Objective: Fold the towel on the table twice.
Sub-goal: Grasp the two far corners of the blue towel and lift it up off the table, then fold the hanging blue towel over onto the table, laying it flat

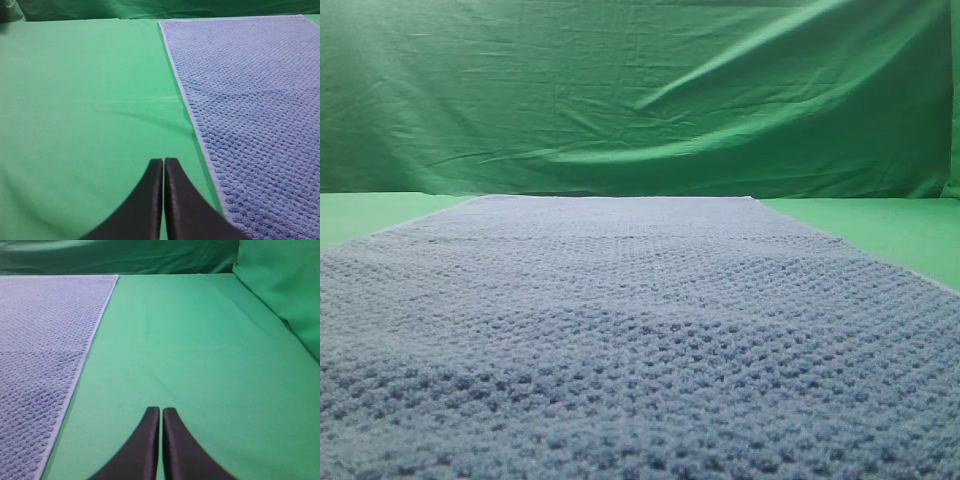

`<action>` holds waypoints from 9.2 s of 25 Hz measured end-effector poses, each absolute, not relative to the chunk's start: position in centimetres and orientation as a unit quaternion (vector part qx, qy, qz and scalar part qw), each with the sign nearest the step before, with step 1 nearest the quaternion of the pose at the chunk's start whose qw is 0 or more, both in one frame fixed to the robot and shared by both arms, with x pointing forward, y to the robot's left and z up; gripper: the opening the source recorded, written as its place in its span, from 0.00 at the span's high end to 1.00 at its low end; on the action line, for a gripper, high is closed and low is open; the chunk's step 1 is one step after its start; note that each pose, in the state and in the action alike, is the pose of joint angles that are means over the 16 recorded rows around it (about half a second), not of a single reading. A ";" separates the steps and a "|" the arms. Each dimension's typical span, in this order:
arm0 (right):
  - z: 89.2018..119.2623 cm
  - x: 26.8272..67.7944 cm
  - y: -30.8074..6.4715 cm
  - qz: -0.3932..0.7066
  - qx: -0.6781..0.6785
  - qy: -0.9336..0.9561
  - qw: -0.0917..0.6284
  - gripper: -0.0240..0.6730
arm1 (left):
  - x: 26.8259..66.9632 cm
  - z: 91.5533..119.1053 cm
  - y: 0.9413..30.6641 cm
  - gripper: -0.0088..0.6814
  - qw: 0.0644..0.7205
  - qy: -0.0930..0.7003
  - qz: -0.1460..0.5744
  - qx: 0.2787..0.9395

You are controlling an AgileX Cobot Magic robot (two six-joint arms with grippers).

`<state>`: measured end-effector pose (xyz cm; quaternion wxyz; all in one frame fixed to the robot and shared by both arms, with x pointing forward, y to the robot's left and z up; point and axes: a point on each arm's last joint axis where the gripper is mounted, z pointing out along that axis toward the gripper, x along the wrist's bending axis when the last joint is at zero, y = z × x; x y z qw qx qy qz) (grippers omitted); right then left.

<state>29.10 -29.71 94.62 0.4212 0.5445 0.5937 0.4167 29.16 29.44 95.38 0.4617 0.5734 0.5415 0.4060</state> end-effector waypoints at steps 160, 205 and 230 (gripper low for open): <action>94.8 63.2 -13.7 0.141 0.605 0.778 0.093 0.97 | 64.7 96.0 20.5 0.99 0.123 0.667 0.024 0.735; 115.1 62.5 -15.7 0.265 0.538 0.758 0.256 0.97 | 64.2 119.2 19.7 0.99 0.317 0.606 0.218 0.696; 110.2 44.3 -18.0 0.285 0.544 0.769 0.175 0.97 | 41.2 109.9 23.7 0.99 0.365 0.612 0.156 0.684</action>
